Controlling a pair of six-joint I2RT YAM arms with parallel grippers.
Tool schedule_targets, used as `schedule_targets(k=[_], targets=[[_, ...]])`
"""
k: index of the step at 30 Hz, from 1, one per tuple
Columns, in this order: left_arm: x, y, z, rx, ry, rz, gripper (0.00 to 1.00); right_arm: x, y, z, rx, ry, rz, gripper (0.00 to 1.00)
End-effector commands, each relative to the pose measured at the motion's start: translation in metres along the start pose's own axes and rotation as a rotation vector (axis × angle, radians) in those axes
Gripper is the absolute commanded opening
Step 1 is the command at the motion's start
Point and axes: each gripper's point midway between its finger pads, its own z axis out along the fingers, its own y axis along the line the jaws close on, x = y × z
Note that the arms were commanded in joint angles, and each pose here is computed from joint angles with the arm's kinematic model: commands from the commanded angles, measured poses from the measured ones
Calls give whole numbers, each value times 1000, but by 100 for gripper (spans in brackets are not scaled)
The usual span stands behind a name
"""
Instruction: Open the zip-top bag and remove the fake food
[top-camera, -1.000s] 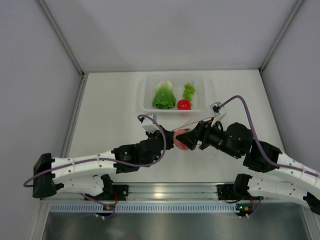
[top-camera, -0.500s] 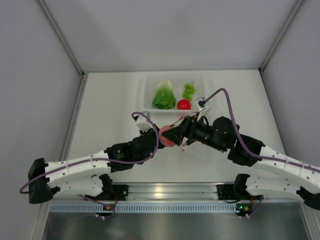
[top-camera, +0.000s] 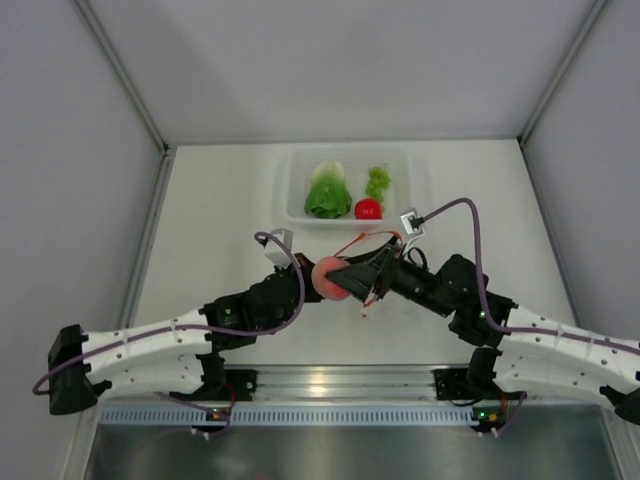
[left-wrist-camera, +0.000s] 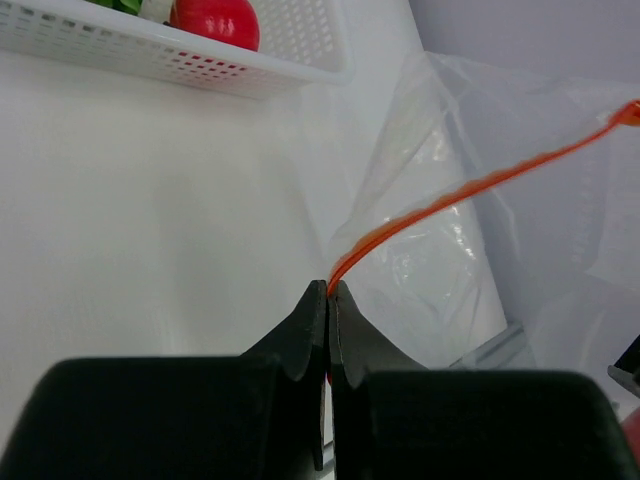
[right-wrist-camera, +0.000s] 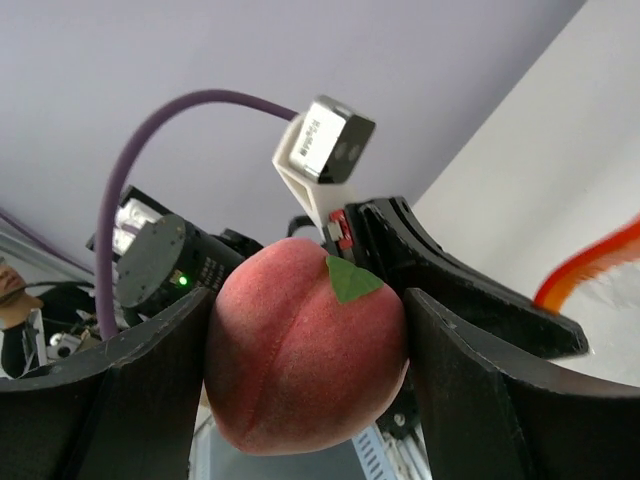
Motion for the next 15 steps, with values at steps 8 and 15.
schedule_targets(k=[8,15], targets=[[3,-45,-3,171,-7,-151,0,-56,62,9,-249,-234,66,25],[-10,-3,-2,-6,-103,-115,0,-79,45,10,-38,-251,-28,25]])
